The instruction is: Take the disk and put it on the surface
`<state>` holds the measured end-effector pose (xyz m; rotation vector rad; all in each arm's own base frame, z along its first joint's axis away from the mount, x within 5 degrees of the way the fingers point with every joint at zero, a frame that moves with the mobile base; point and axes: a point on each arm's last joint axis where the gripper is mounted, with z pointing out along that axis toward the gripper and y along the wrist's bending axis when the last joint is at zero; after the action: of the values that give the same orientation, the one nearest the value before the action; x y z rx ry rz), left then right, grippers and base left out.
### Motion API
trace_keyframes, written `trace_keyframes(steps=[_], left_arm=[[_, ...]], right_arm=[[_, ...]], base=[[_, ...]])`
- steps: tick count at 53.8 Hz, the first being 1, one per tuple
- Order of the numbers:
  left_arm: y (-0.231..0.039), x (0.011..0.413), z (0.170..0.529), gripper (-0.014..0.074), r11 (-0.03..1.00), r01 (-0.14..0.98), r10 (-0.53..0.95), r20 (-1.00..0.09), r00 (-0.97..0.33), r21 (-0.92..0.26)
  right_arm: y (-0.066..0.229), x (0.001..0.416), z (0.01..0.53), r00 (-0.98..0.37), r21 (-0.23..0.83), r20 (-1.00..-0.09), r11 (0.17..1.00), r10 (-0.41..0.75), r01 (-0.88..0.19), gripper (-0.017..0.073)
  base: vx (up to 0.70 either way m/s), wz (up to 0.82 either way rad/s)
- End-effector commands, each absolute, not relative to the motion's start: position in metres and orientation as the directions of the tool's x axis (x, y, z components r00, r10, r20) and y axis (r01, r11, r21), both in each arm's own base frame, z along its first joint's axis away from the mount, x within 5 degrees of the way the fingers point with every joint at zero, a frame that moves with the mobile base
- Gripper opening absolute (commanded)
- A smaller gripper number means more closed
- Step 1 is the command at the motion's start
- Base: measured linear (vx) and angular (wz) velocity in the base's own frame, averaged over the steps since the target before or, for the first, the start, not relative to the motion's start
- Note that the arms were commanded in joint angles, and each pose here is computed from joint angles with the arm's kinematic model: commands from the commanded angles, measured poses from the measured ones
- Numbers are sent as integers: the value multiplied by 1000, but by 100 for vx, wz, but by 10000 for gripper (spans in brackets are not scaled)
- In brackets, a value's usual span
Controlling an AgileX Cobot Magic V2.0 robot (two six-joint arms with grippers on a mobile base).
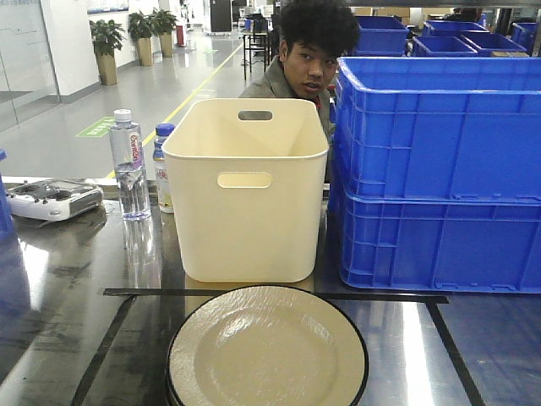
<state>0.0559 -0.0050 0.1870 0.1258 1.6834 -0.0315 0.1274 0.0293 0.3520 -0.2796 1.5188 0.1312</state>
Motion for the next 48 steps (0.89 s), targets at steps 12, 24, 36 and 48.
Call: trace_keyframes(steps=[12,24,36,48], left_arm=[[-5,56,187,-1,994,100,48,-998,-33,44],[-5,56,187,-1,994,100,48,-998,-33,44],[-5,56,187,-1,994,100,48,-998,-33,44],[-5,56,187,-1,994,100,48,-998,-33,44]], right_arm=[[28,126,362,81,-94,-994,966,-77,-241,-11],[28,126,362,71,-67,-996,966,-51,-248,-11],[22,128,353,-30,-45,-998,981,-51,-187,-11],[13,135,345,-111,-36,-993,996,-45,-79,-11]], base=[[0,0],[0,0],[0,0],[0,0]])
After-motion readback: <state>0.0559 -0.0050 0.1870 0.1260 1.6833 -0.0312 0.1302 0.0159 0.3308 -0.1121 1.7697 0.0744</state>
